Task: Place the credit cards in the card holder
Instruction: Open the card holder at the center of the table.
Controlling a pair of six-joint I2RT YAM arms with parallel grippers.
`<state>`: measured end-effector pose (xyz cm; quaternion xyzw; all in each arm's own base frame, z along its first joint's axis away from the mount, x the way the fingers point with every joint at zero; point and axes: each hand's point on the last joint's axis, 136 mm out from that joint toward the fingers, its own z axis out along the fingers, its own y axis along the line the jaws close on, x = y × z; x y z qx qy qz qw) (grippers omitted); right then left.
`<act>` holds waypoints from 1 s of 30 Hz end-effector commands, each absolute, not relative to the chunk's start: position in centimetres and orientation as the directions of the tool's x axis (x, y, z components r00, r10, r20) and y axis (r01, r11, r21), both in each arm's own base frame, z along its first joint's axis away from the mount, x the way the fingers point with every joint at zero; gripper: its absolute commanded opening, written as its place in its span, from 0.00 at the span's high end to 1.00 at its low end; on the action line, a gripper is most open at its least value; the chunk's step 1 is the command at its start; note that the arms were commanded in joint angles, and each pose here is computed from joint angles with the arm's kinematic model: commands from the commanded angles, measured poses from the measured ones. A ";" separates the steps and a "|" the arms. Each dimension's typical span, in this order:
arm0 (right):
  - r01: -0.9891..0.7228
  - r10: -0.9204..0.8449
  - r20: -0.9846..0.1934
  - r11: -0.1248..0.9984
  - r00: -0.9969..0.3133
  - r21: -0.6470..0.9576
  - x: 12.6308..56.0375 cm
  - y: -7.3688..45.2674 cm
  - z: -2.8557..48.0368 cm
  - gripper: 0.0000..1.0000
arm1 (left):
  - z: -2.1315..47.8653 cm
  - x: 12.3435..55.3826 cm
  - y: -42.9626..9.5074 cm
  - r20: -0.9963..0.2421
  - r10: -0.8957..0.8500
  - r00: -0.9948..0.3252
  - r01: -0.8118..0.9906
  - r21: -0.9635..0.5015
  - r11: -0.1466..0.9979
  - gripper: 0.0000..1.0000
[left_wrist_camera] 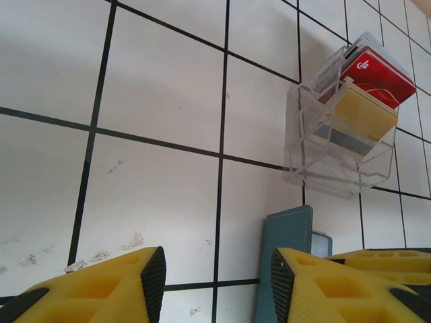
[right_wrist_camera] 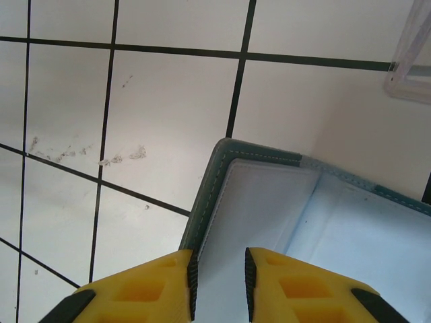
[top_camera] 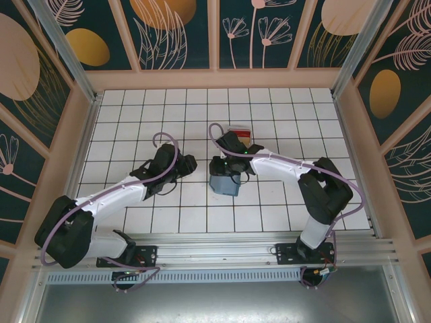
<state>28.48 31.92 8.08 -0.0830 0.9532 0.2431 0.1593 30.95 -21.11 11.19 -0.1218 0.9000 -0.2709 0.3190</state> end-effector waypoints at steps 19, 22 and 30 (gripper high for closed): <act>-0.191 -0.047 -0.240 0.758 -0.970 0.624 28.9 33.4 7.0 0.73 | 7.3 27.1 -27.1 -0.362 -0.168 -0.917 0.160 -0.719 0.676 0.52; -0.183 -0.040 -0.232 0.750 -0.972 0.636 28.9 33.4 6.9 0.73 | 7.2 27.5 -27.3 -0.363 -0.167 -0.917 0.160 -0.717 0.678 0.52; -0.165 -0.023 -0.223 0.745 -0.975 0.647 28.8 33.3 6.8 0.73 | 7.4 27.8 -27.2 -0.374 -0.188 -0.908 0.155 -0.717 0.680 0.49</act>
